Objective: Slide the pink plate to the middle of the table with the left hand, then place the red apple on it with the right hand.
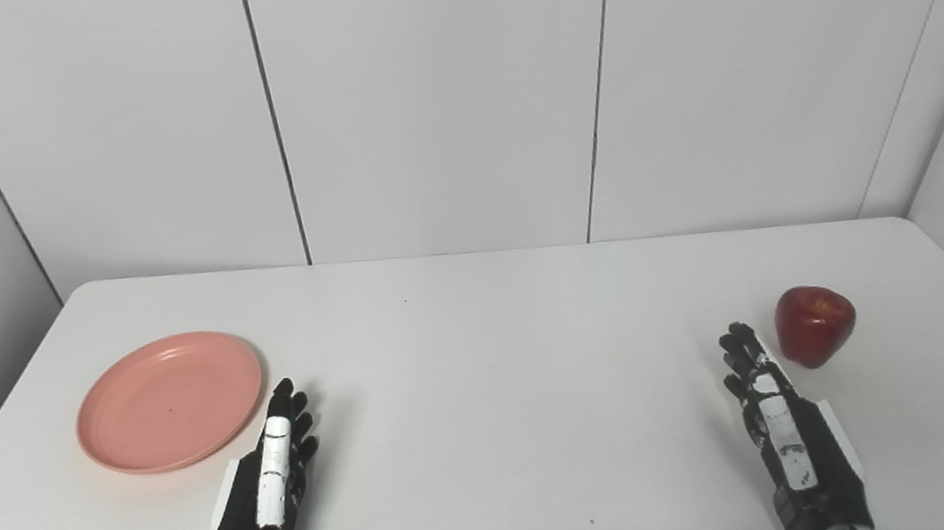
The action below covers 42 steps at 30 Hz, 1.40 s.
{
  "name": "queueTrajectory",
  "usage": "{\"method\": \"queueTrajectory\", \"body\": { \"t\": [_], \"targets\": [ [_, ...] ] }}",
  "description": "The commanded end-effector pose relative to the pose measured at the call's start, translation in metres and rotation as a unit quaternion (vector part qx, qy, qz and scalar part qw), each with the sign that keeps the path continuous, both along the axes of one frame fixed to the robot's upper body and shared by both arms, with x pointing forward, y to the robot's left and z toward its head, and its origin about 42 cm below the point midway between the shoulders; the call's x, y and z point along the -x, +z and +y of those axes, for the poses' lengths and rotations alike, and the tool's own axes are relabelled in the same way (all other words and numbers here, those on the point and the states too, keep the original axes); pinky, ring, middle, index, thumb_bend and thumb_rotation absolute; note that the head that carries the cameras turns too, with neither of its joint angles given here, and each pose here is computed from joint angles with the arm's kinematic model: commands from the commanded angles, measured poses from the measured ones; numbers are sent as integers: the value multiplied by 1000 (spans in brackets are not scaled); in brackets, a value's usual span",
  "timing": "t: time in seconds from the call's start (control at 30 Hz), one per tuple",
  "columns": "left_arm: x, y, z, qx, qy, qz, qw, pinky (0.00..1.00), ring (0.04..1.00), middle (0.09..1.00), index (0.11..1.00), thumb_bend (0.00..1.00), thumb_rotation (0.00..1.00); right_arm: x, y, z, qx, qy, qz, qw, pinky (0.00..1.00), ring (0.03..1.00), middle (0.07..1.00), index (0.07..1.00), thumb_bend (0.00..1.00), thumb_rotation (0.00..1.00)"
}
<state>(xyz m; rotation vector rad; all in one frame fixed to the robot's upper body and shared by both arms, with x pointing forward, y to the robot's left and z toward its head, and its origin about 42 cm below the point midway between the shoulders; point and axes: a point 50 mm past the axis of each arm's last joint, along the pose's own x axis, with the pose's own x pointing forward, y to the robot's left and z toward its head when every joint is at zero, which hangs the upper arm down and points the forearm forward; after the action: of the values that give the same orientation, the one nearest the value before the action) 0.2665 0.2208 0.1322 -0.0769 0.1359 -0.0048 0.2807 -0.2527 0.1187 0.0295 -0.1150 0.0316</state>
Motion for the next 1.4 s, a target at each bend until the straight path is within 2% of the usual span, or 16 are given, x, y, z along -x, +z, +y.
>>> {"method": "queueTrajectory", "body": {
  "t": [0.0, 0.6, 0.8, 1.03, 1.37],
  "targets": [
    [9, 1, 11, -21, -5, -2, 1000, 1000, 1000, 1000, 1000, 687, 1000, -1, 2, 1, -6, 3, -4, 1000, 1000, 995, 954, 953, 918, 928],
    [7, -18, -10, -5, 1, -7, 1000, 1000, 1000, 1000, 1000, 601, 1000, 0, -24, -23, -3, 2, 7, 1000, 1000, 982, 954, 944, 896, 936],
    [7, -21, -19, -18, 7, -3, 1000, 1000, 1000, 1000, 1000, 631, 1000, 1, -29, -32, -10, 8, 7, 1000, 1000, 997, 968, 961, 877, 939],
    [6, -23, -33, -25, 7, 3, 1000, 1000, 1000, 1000, 1000, 711, 1000, 0, -34, -47, -22, 12, 5, 1000, 1000, 1000, 989, 979, 887, 922],
    [3, -26, -42, -23, 7, 1, 1000, 1000, 1000, 1000, 1000, 714, 1000, 0, -33, -56, -10, 20, 8, 1000, 1000, 1000, 1000, 997, 841, 983]
  ]
}}
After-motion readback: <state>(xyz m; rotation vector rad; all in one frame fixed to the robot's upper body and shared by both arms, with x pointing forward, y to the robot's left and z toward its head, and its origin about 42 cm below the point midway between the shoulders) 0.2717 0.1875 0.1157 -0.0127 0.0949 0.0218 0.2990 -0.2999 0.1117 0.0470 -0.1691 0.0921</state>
